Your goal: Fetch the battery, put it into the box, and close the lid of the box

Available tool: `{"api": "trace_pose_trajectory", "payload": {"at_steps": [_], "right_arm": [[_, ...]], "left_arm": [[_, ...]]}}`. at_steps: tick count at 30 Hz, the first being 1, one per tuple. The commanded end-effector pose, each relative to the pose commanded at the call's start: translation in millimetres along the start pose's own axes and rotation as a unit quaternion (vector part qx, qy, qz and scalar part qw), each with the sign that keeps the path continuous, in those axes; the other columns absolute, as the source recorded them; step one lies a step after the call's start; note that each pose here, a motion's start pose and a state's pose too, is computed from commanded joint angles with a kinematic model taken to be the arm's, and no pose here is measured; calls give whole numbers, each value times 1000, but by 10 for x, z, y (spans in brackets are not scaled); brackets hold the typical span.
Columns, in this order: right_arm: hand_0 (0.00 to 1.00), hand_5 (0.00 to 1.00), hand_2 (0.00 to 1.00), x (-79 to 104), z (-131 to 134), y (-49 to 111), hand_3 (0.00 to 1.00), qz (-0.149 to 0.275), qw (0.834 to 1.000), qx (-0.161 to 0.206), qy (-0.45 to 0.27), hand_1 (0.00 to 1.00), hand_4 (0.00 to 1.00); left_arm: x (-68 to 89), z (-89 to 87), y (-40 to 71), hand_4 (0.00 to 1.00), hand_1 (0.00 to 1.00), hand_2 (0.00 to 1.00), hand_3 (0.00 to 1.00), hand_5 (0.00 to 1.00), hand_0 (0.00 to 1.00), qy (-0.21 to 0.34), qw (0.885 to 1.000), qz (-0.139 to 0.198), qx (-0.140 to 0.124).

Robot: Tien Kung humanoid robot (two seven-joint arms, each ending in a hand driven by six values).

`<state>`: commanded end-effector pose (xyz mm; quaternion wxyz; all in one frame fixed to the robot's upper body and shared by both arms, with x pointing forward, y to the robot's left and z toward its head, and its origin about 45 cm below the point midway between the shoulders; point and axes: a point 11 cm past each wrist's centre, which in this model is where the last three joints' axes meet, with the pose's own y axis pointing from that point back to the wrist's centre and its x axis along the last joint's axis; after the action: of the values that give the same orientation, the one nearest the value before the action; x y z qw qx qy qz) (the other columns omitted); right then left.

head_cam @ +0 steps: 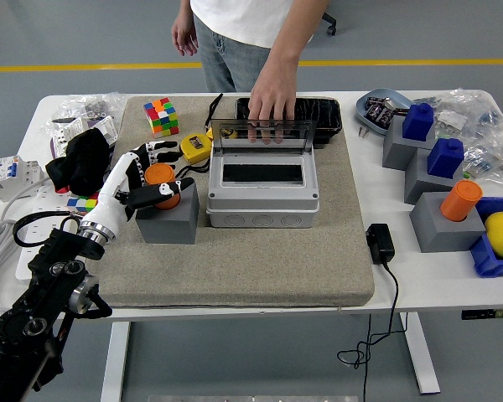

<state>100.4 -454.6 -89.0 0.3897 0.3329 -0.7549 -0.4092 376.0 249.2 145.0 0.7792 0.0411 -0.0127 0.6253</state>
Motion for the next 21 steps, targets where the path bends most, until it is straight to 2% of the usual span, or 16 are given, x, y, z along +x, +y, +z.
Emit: {"api": "trace_pose_trajectory", "payload": {"at_steps": [11, 12, 17, 18, 21], "right_arm": [[843, 998, 807, 4, -1, 0, 832, 0, 1000, 0, 0, 831, 998], [843, 998, 807, 5, 0, 0, 832, 1, 1000, 0, -1, 831, 998], [843, 998, 807, 10, -6, -1, 832, 1, 1000, -1, 0, 831, 998], [843, 998, 807, 9, -7, -1, 832, 1, 1000, 0, -1, 831, 998], [843, 998, 807, 6, -8, -1, 832, 1, 1000, 0, -1, 831, 998]], "left_arm": [[-88, -17, -8, 998, 741, 651, 679, 79, 697, 13, 1000, -14, 2], [-92, -20, -8, 998, 700, 584, 630, 87, 655, 15, 1000, -14, 3], [-95, -25, -11, 998, 700, 584, 630, 87, 655, 23, 1000, -14, 3], [-95, -26, -12, 998, 612, 500, 523, 92, 565, 24, 1000, -14, 4], [-101, -33, -13, 998, 612, 500, 523, 92, 565, 25, 1000, -14, 5]]}}
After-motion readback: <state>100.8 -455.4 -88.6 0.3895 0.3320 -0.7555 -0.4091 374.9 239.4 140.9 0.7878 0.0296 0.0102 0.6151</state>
